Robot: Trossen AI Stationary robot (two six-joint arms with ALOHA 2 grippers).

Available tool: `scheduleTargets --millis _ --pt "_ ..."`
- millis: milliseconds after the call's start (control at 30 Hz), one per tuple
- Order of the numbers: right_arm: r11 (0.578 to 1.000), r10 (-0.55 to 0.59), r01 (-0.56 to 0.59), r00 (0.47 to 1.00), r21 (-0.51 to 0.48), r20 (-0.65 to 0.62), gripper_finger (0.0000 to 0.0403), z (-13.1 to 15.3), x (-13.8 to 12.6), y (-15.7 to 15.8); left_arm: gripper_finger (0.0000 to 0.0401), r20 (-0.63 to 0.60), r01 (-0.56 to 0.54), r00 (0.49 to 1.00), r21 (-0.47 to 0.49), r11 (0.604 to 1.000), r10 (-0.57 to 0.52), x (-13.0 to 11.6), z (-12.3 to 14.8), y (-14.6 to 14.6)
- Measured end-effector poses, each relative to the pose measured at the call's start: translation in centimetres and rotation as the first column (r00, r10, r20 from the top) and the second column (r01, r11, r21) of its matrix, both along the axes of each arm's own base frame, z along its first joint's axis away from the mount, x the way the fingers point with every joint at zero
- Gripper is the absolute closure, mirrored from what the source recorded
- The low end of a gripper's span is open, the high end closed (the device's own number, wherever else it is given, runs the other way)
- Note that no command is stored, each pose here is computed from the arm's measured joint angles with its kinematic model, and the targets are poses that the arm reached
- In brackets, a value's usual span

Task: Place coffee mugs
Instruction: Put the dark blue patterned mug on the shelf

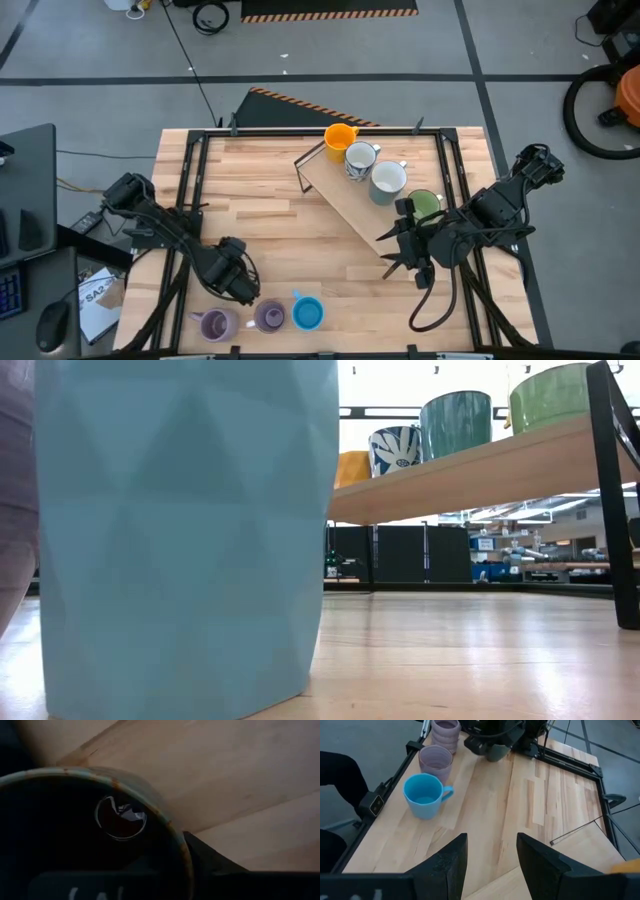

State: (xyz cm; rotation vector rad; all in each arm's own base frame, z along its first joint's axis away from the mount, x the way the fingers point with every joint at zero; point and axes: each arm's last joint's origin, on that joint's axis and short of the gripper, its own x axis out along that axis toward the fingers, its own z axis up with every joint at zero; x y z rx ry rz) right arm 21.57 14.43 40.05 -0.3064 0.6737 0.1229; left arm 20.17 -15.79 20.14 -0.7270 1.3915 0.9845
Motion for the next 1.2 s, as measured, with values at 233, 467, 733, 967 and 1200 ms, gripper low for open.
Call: scheduleTargets --millis 233,467,733,967,1200 --pt "0.999 -0.033 0.033 0.999 0.003 -0.023 0.0227 -0.2 0.1 -0.5 0.0358 0.035 0.294 0.956 -0.050 0.954 -0.293 1.4 2.3 0.1" --pt "0.992 -0.120 0.123 0.991 0.035 -0.060 0.0227 -0.4 0.3 -1.5 0.0358 0.146 0.733 0.675 -0.018 0.680 -0.723 3.9 7.0 1.1" --pt "0.969 -0.204 0.217 0.972 0.120 -0.117 0.0227 -0.7 0.2 -1.9 0.0354 0.055 0.955 0.236 0.173 0.242 -0.970 6.1 10.5 3.1" --pt "0.957 -0.224 0.246 0.963 0.154 -0.147 0.0227 -0.9 0.0 -1.9 0.0351 -0.147 0.964 0.086 0.263 0.044 -0.985 7.8 12.2 6.2" --pt "0.933 -0.285 0.305 0.950 0.191 -0.126 0.0227 -0.1 0.1 -2.7 0.0350 -0.312 0.960 -0.086 0.229 -0.162 -0.946 8.8 12.7 8.6"
